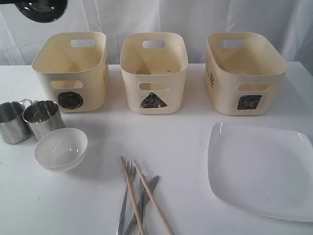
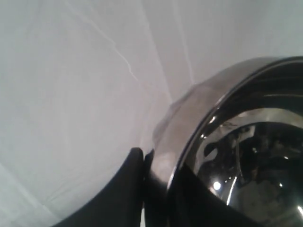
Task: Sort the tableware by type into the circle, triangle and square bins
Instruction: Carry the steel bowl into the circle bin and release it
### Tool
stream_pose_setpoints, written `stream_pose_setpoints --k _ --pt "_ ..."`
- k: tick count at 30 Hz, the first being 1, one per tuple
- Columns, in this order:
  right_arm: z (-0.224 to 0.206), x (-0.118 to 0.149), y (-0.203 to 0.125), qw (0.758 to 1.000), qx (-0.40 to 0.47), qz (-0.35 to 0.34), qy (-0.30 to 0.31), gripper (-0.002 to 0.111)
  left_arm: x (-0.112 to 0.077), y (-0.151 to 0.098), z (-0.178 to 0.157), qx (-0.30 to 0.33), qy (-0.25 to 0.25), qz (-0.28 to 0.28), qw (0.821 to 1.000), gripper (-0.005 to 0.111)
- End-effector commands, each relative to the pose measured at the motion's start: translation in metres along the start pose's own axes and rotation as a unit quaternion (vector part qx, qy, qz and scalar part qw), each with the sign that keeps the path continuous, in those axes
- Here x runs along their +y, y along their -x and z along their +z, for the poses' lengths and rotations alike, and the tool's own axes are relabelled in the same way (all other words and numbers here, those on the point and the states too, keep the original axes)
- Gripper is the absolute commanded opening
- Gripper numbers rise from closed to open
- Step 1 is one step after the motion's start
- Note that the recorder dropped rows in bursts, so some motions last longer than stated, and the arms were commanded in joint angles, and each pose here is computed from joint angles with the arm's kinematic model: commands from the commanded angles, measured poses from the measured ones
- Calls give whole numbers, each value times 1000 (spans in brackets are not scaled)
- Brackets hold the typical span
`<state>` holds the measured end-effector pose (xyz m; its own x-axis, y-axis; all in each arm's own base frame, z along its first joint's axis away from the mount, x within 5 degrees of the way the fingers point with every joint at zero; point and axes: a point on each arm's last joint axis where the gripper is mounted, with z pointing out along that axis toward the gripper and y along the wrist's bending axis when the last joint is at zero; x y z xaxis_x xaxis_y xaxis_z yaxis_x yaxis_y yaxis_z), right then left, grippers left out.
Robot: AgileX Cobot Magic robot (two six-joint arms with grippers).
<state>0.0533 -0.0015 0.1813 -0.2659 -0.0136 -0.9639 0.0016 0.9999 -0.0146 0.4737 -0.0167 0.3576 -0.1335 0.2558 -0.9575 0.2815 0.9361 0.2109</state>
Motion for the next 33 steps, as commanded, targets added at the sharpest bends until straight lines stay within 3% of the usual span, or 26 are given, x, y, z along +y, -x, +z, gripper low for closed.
stream_pose_setpoints --k 1,4,8,10,11,13,15,18,21,23,25,27,30,33 --pt "0 0 1 1000 -5 -2 -4 0 -17 -16 39 1 -37 31 999 0" --pt "0 0 1 1000 -5 -2 -4 0 -32 -35 55 18 -55 92 994 0" --pt "0 0 1 1000 -5 -2 -4 0 -50 -43 65 22 -73 132 988 1" --pt "0 0 1 1000 -5 -2 -4 0 -60 -47 69 25 -80 163 983 14" --pt "0 0 1 1000 -5 -2 -4 0 -61 -49 70 30 -78 189 978 29" --pt "0 0 1 1000 -5 -2 -4 0 -61 -50 71 31 -78 188 979 52" --pt "0 0 1 1000 -5 -2 -4 0 -59 -49 71 31 -65 189 979 66" --pt "0 0 1 1000 -5 -2 -4 0 -61 -45 68 26 -81 184 979 72" --pt "0 0 1 1000 -5 -2 -4 0 -64 -27 55 9 -107 183 977 70" --pt "0 0 1 1000 -5 -2 -4 0 -60 -8 43 -6 -99 162 982 59" --pt "0 0 1 1000 -5 -2 -4 0 -58 18 23 -24 -104 100 989 32" --pt "0 0 1 1000 -5 -2 -4 0 -61 38 -2 -15 -156 64 986 1" --pt "0 0 1 1000 -5 -2 -4 0 -70 49 -37 53 -230 84 968 0" --pt "0 0 1 1000 -5 -2 -4 0 -73 42 -65 182 -266 71 944 0"
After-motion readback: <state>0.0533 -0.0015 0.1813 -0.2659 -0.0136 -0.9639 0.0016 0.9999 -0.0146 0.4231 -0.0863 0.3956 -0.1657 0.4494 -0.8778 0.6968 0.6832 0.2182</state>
